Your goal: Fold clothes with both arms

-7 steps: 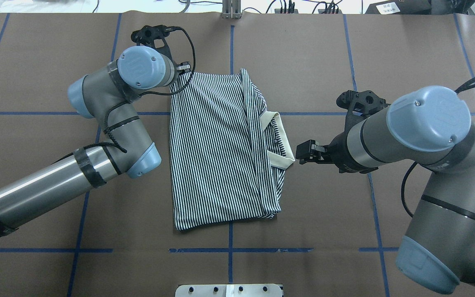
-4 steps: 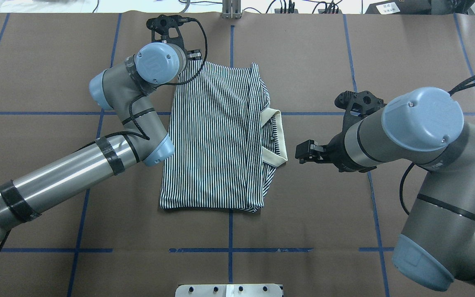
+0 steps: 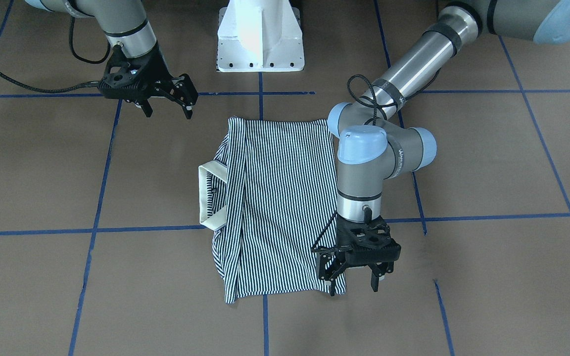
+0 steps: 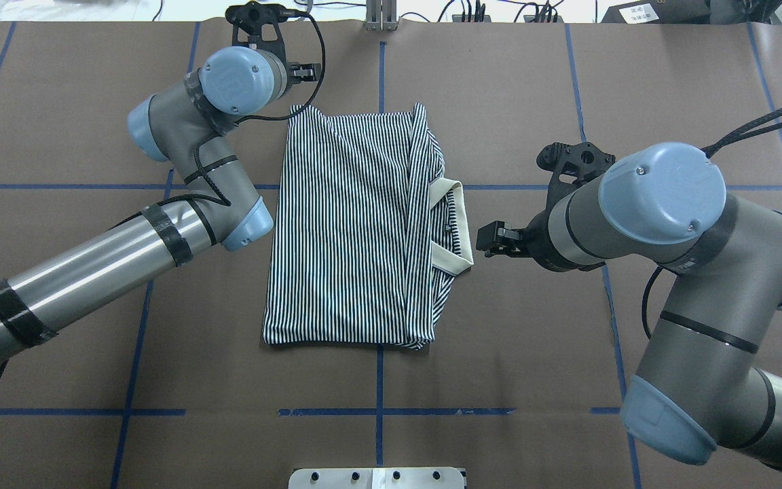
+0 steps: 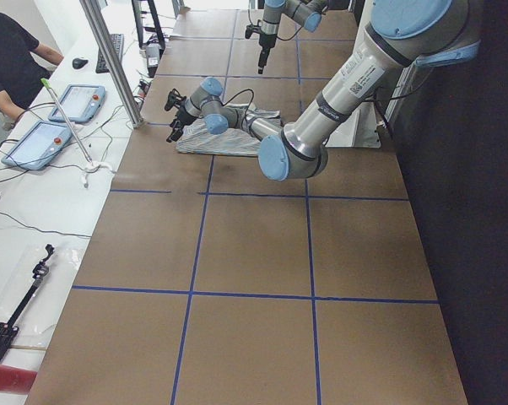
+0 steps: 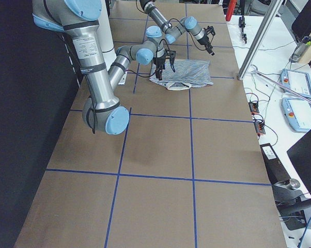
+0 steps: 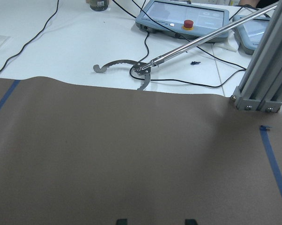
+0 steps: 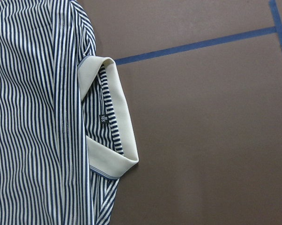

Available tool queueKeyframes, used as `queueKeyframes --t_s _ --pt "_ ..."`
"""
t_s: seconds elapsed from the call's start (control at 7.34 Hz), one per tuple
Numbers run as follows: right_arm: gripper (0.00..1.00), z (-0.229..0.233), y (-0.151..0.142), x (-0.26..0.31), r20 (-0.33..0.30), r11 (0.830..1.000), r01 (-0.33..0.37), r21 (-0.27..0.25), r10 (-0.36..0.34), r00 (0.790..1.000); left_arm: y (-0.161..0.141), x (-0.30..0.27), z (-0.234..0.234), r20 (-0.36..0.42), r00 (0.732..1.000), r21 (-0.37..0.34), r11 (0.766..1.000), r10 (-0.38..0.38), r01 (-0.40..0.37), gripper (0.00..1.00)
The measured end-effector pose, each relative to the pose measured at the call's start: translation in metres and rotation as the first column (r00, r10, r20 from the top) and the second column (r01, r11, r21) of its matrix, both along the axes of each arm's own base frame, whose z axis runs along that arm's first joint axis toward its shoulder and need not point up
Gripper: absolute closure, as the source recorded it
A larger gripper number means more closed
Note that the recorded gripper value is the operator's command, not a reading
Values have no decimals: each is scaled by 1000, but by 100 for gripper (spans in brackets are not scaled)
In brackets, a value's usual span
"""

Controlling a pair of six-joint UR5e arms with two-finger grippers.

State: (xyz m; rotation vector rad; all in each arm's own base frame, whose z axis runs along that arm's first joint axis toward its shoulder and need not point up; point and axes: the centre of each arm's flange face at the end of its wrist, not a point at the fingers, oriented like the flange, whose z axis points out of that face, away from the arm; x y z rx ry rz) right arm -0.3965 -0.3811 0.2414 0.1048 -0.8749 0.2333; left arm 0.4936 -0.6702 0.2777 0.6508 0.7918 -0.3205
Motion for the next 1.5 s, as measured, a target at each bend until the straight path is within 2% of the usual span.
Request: queueKeyframes --t_s 0.14,0.27,0.54,0.68,0.82,1.09,1.23,1.5 --pt "0 -3 -6 -11 -13 1000 10 20 -10 1000 17 -17 21 -34 997 -34 997 74 -75 0" --pt "0 -5 -13 -24 -33 999 29 45 -27 999 36 -35 36 -53 992 -54 992 115 -118 0" --pt "0 -6 -25 -67 -105 985 112 129 -99 990 75 -65 34 -69 987 -71 986 145 -150 0" --pt "0 -14 -29 -94 -134 979 138 152 -118 984 97 -81 28 -74 983 -90 981 167 -173 0" --pt "0 -28 -28 -121 -162 975 160 156 -135 978 120 -98 22 -86 977 -106 973 194 -203 0" --pt "0 -57 -2 -168 -218 965 192 177 -151 964 159 -130 9 -125 963 -102 962 241 -254 0" --pt "0 -58 12 -185 -237 962 209 176 -165 957 167 -136 7 -136 958 -100 959 252 -267 0" --pt "0 -52 20 -215 -288 959 252 132 -206 935 177 -145 -1 -152 953 -86 957 261 -276 0"
